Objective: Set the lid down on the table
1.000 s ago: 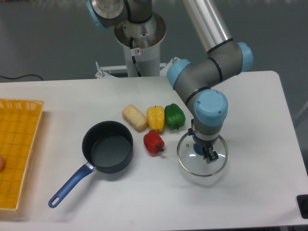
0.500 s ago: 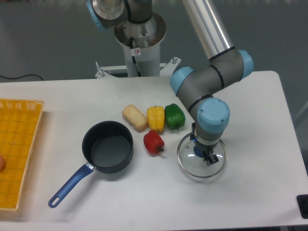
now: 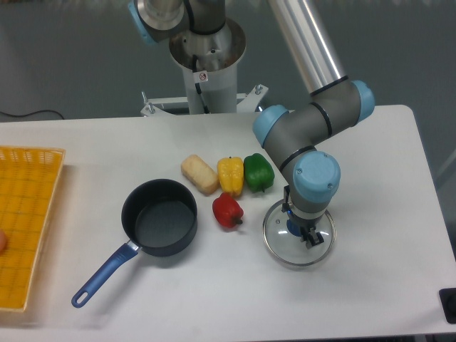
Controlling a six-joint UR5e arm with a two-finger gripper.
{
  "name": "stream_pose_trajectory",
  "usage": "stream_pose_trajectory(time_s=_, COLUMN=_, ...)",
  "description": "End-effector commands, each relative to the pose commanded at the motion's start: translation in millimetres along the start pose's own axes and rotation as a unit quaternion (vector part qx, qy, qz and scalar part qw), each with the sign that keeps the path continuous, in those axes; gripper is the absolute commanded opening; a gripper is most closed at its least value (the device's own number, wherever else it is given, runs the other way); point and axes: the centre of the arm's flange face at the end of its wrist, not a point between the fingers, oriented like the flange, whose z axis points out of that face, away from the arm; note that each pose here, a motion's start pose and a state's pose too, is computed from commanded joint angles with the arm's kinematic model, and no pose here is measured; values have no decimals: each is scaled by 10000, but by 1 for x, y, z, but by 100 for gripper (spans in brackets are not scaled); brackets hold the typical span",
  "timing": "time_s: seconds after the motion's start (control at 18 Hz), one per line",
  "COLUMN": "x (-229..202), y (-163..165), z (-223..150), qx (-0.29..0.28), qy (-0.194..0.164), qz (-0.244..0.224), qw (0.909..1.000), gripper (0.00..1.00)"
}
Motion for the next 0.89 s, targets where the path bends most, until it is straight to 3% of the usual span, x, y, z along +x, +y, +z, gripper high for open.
stream_pose_trajectory(time_s=0.89, x=-1, y=-6, z=8, qx=171, qy=15, qz=-144, qw=9997, gripper=62)
